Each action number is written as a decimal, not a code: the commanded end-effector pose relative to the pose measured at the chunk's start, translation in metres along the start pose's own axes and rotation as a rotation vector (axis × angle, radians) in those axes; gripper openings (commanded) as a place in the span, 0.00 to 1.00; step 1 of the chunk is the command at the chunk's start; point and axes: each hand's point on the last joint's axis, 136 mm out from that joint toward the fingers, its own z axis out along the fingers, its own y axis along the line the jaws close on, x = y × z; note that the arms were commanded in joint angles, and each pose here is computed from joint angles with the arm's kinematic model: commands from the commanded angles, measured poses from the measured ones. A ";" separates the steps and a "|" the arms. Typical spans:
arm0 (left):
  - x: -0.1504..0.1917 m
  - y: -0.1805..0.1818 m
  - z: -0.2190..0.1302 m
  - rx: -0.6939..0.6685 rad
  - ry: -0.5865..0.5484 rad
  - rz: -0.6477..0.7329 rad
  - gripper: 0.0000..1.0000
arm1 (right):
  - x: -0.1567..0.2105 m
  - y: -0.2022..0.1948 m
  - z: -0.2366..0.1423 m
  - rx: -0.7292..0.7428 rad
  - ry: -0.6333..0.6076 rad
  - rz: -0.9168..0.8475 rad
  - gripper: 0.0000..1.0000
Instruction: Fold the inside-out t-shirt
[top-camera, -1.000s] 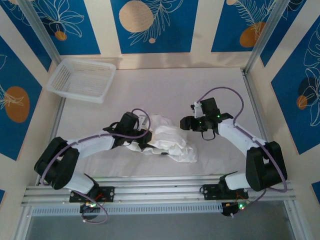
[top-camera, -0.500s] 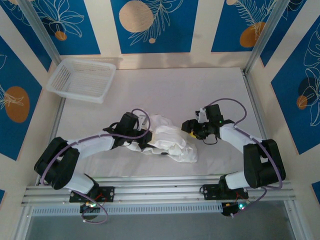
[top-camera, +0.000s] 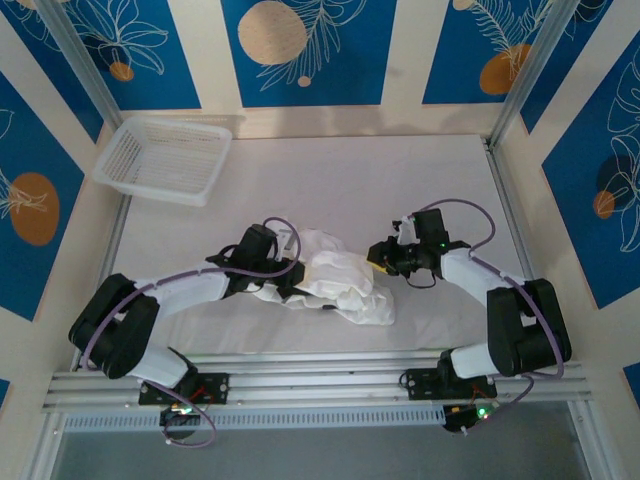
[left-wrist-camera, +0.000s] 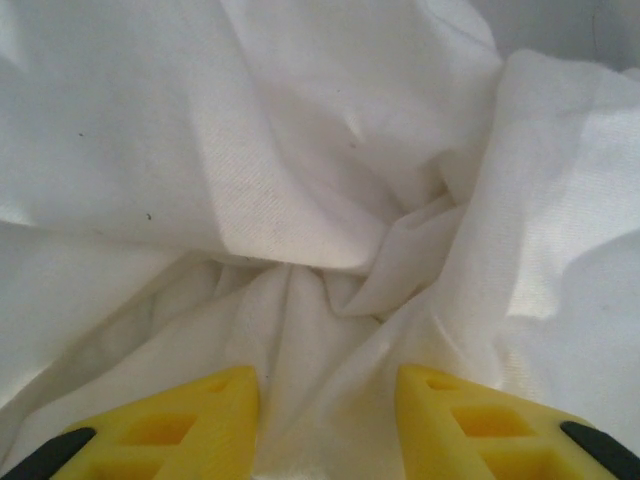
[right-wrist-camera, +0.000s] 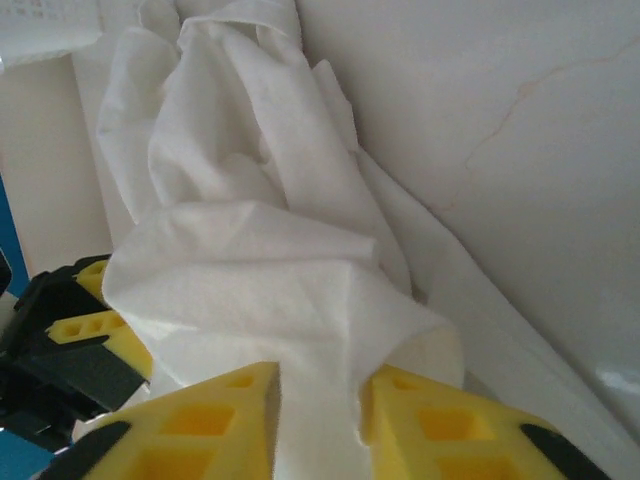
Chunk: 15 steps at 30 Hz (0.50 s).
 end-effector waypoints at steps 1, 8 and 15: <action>0.001 0.000 0.001 0.019 0.002 -0.007 0.40 | 0.012 0.000 0.001 -0.021 0.024 0.011 0.32; 0.001 0.000 0.001 0.016 0.000 -0.008 0.40 | 0.009 -0.006 0.004 0.011 0.035 -0.003 0.30; 0.001 0.000 0.000 0.022 -0.004 -0.013 0.40 | 0.011 -0.017 0.010 0.035 0.035 -0.002 0.40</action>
